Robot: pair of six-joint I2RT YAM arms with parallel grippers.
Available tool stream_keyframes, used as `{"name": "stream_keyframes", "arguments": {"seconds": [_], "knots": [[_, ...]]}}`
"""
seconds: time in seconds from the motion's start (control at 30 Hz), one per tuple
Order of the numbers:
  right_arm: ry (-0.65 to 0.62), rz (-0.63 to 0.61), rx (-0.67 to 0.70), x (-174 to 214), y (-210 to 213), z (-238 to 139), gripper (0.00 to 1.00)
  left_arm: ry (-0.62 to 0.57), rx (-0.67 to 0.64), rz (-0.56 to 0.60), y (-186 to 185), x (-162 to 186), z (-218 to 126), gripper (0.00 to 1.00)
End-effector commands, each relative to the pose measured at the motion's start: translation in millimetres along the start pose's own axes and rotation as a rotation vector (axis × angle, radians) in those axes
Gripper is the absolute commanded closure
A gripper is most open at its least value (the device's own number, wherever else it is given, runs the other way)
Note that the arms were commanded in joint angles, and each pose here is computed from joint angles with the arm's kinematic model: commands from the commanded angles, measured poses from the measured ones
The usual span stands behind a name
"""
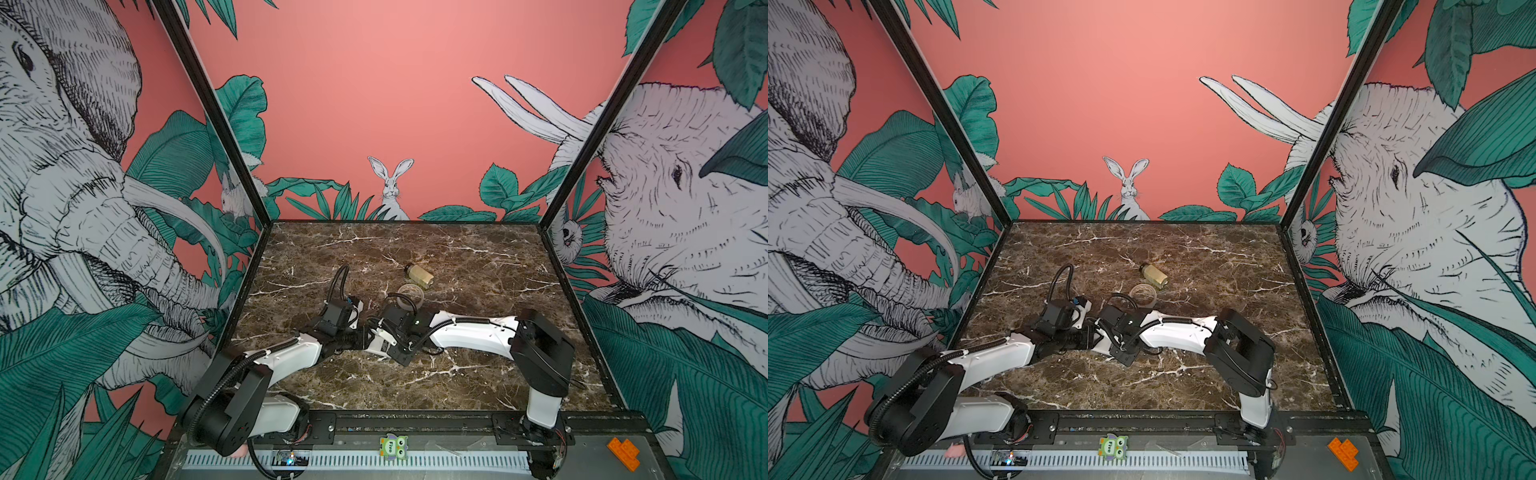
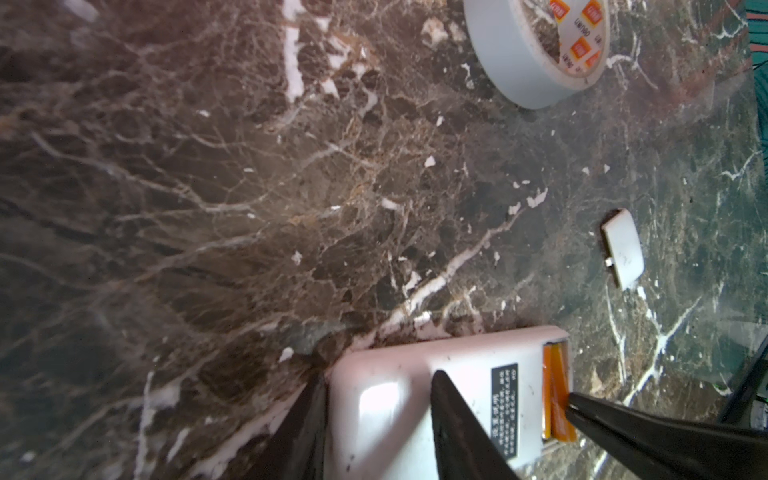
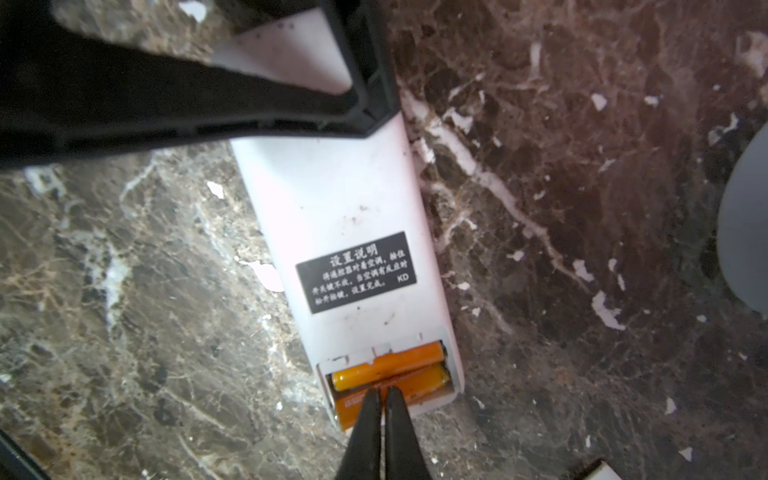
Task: Load the batteries into the remote control
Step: 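Hold the right gripper pressed on the batteries while the left gripper steadies the remote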
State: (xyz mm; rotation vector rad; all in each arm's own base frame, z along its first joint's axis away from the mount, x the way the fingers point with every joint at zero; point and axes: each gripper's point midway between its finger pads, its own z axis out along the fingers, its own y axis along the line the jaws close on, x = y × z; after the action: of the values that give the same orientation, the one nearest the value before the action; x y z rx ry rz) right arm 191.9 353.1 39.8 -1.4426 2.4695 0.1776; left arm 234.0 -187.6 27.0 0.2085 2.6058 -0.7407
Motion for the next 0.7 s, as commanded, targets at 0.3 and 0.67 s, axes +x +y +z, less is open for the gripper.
{"name": "stream_keyframes", "arguments": {"seconds": [0.3,0.67], "knots": [[0.059,-0.003,-0.027,14.9,7.2,3.8,0.95,0.14,-0.073,-0.045,23.1,43.4,3.6,0.57],[0.098,-0.011,-0.018,26.5,7.3,10.9,0.96,0.141,-0.076,-0.047,23.4,42.9,4.1,0.57]]}}
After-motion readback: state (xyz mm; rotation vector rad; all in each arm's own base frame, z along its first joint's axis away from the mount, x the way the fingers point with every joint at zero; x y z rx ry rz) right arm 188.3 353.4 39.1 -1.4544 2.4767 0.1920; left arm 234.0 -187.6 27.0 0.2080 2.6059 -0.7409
